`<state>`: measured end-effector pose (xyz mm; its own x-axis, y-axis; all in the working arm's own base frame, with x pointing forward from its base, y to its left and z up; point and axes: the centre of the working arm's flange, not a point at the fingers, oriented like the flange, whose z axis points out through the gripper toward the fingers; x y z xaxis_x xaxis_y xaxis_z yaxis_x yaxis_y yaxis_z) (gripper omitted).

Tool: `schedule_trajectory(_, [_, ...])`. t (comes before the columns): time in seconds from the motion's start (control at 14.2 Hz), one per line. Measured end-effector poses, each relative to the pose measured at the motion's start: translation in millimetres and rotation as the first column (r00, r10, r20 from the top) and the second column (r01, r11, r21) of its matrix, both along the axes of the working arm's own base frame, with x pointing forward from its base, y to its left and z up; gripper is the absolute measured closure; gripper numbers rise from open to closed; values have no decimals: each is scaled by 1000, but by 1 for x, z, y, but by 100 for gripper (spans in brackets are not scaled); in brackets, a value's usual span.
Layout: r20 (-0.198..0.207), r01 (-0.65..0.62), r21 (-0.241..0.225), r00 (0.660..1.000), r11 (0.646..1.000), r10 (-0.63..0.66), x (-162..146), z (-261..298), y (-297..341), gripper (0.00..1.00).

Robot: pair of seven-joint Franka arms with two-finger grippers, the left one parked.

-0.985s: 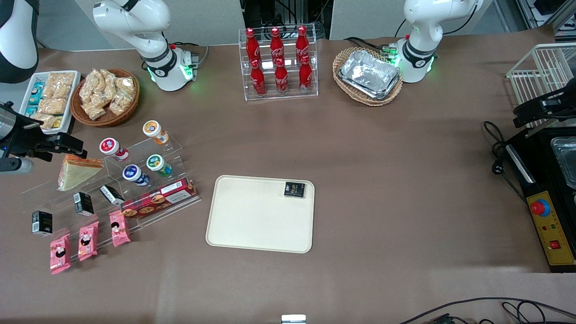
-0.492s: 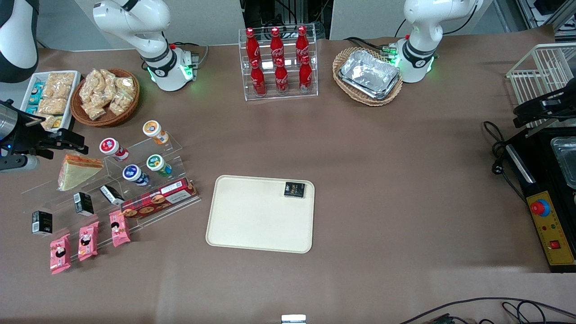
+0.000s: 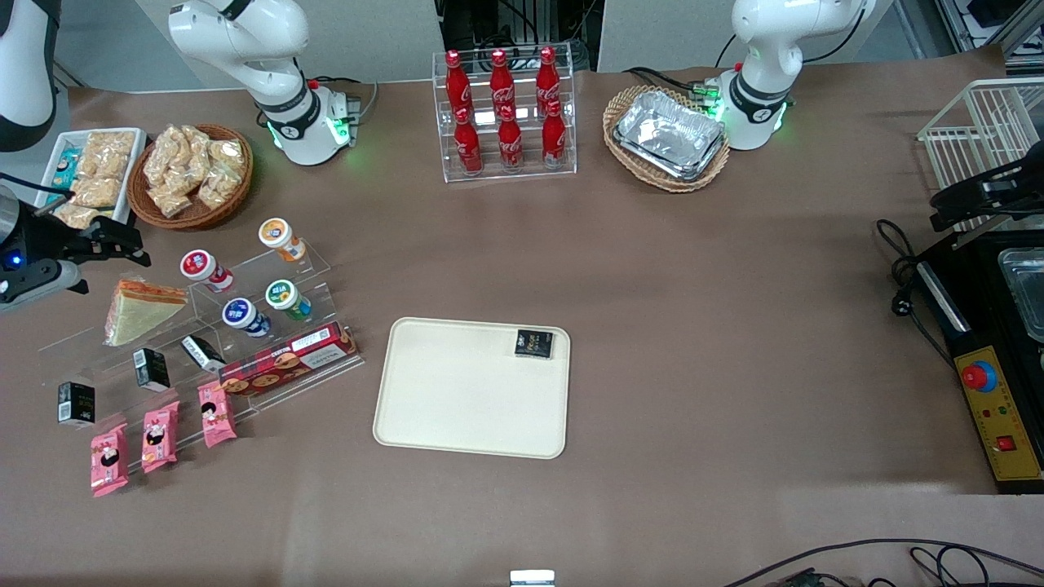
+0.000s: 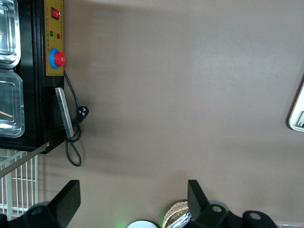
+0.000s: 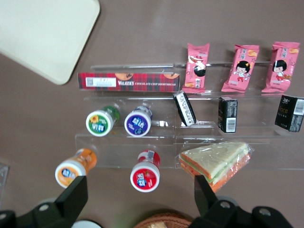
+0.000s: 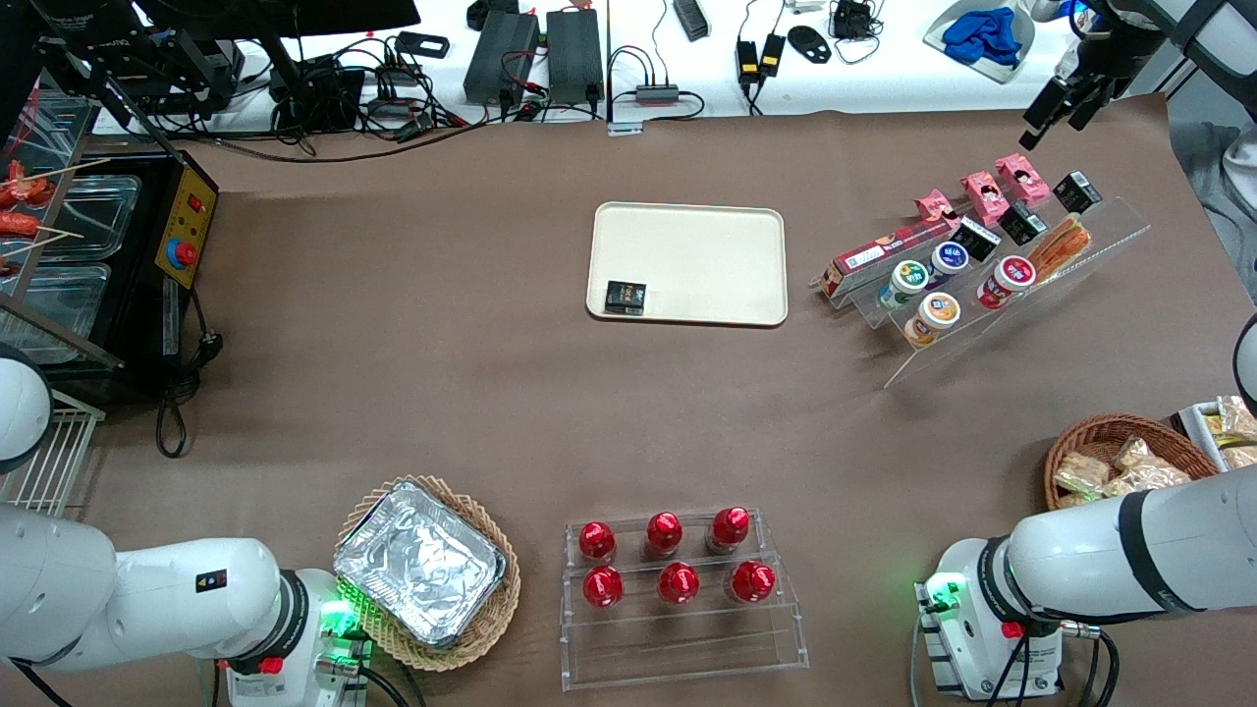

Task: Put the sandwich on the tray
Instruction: 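Move the right gripper over the wrapped triangular sandwich on the rack, then lower the open right gripper around the wrapped sandwich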

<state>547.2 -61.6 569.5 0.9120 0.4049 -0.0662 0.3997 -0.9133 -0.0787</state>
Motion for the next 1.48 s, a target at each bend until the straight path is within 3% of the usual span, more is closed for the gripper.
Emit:
schedule_trajectory(0.21, [-18,-142,-11,990,990,142,-5,1,-6,0])
schedule_trajectory(0.42, [-15,-283,5,959,959,283,-9,1,-21,0])
schedule_trajectory(0.77, [-3,-495,17,869,868,496,-11,-17,-40,0])
schedule_trajectory(1.13, [23,-694,35,720,719,694,-15,-51,-65,0])
schedule_trajectory(1.27, [47,-786,19,618,618,785,-15,-61,-72,0])
schedule_trajectory(1.48, [63,-862,21,507,507,859,-24,-71,-89,0])
